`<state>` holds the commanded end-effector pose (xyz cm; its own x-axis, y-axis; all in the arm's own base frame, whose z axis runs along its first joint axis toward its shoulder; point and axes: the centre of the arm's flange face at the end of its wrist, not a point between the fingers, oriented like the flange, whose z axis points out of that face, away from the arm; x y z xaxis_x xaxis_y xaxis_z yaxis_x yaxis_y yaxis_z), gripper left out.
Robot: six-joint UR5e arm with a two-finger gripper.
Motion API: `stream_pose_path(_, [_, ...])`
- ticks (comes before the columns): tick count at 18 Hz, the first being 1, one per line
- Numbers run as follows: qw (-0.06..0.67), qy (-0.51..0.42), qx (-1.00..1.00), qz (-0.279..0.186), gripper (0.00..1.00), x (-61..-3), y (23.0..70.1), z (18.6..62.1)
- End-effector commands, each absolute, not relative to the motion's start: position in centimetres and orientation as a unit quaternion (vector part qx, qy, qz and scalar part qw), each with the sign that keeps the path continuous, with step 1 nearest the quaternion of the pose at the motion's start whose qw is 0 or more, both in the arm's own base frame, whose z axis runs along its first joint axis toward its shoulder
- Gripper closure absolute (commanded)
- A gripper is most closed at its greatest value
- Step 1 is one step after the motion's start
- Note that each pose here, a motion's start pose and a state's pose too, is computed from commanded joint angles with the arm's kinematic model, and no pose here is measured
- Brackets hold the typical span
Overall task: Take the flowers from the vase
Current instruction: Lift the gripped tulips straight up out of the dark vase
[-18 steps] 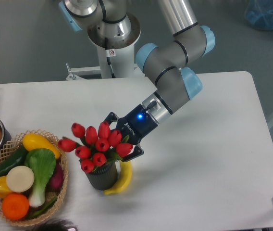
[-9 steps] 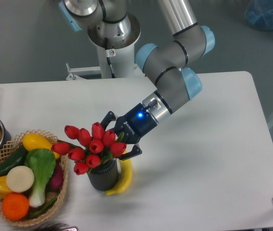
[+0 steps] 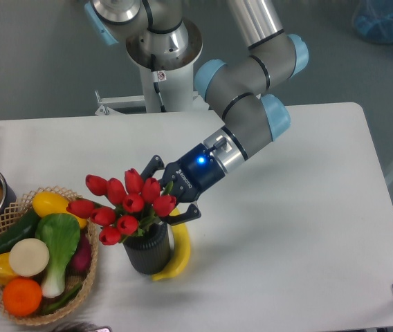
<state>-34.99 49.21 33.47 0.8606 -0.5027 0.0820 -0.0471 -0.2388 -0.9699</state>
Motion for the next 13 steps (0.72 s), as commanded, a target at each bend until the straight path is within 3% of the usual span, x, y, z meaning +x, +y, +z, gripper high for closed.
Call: stream_pose_path(13, [0.618, 0.171, -0.743, -0.191, 0.51, -33.2, 48.0, 41.0])
